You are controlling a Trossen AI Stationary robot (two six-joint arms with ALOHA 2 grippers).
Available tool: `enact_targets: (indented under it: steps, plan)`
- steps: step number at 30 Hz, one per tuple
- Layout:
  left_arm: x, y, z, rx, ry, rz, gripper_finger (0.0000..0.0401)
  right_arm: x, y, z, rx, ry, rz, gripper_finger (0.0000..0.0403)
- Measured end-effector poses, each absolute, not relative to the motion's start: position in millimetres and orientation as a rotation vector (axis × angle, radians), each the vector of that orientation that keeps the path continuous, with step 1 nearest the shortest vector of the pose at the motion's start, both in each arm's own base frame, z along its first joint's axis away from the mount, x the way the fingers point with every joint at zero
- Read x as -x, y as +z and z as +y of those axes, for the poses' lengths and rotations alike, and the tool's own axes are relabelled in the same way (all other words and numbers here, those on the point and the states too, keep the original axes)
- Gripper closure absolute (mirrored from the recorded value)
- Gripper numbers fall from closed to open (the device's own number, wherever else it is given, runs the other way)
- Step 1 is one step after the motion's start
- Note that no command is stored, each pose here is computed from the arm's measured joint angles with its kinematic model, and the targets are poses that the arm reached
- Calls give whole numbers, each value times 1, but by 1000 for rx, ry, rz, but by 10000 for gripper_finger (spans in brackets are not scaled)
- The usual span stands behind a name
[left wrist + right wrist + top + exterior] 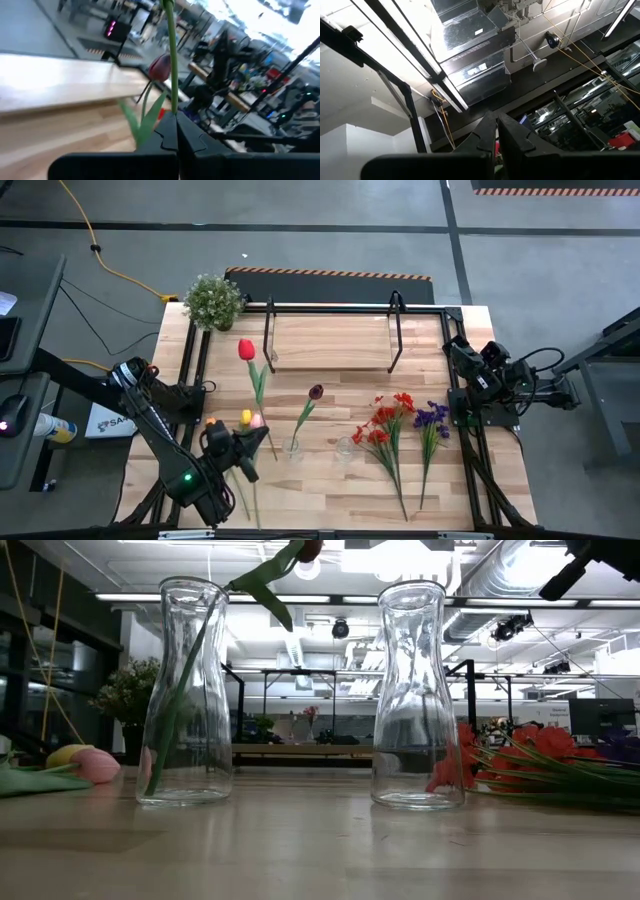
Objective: Pick and place flowers into a vace then onto a shelf
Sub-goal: Put the left red flower into the left transparent vase
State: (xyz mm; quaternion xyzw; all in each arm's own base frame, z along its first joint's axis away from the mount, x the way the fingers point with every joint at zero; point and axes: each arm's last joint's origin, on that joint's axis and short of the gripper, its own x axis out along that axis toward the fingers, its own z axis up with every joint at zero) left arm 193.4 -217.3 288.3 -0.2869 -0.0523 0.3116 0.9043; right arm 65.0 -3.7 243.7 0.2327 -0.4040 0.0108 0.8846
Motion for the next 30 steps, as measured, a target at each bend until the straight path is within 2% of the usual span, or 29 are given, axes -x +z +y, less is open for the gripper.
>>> enact_targets:
  steps: [6, 21, 30]
  plan:
    - [-198, 290, -224, 553, 609, -183, 380, -65, 244, -4, -483, 21, -841, 391]
    - [-210, 293, -240, 400, 620, -133, 380, -65, 244, -4, -482, 22, -841, 391]
    - [-224, 294, -229, 283, 679, -102, 381, -65, 244, -4, -483, 22, -841, 391]
